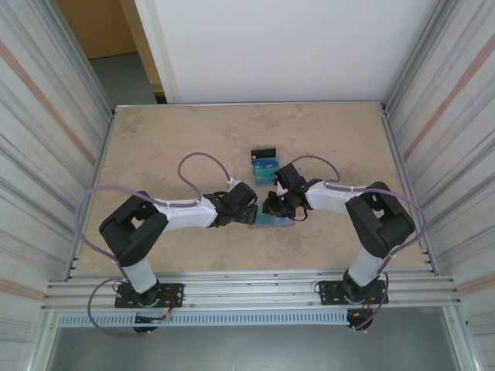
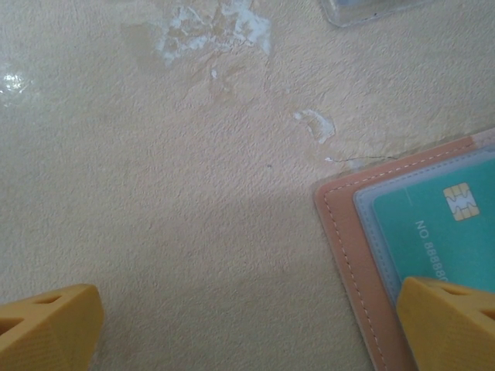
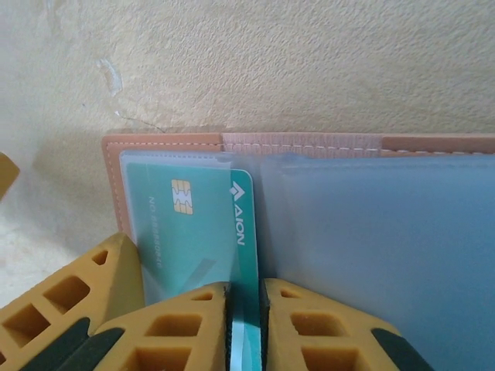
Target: Take the credit cards out of the card holder
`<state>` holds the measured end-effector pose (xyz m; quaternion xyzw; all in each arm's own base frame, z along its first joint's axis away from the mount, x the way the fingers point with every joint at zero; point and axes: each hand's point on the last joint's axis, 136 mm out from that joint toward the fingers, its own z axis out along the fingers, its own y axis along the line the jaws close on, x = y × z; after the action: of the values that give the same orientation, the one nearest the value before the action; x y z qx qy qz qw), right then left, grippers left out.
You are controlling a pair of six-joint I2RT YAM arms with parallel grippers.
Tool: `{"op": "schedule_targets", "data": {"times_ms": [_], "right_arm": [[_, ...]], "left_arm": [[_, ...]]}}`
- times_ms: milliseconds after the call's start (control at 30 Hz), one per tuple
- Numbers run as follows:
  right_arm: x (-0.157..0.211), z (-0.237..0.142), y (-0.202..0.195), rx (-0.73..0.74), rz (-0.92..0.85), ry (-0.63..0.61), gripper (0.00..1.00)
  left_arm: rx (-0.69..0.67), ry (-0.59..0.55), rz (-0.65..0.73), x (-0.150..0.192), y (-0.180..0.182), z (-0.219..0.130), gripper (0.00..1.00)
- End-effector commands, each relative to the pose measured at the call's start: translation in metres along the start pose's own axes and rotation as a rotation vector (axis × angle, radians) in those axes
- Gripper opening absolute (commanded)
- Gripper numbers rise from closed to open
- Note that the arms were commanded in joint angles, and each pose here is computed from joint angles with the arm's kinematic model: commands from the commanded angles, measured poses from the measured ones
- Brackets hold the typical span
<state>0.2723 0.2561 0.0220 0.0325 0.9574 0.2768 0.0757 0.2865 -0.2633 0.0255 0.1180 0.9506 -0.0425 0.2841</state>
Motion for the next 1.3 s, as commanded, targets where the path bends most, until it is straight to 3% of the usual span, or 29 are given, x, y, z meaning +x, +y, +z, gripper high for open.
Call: {"op": "schedule_targets", "data": {"times_ms": [0,467,833,1267], "right_arm": [[0.006,0.005,0.010,-0.116,0.030,0.037,0.16],[-0.003,-0.015,0.036,-0.398,0.053,0.024,0.15],[-0.005,-0.024,0.036,-0.453,0.063,0.006,0.17],[-0.005,-0.027,0.034,-0.467,0.065,0.001,0.10]], "left_arm": [[-0.038,0.105,0.024,0.027,0.009,0.009,0.99],[-0.038,0.119,0.023,0.030,0.009,0.011,0.99],[-0.044,0.121,0.019,0.029,0.010,0.009,0.99],[-0.054,0.121,0.022,0.029,0.011,0.008,0.99]]}}
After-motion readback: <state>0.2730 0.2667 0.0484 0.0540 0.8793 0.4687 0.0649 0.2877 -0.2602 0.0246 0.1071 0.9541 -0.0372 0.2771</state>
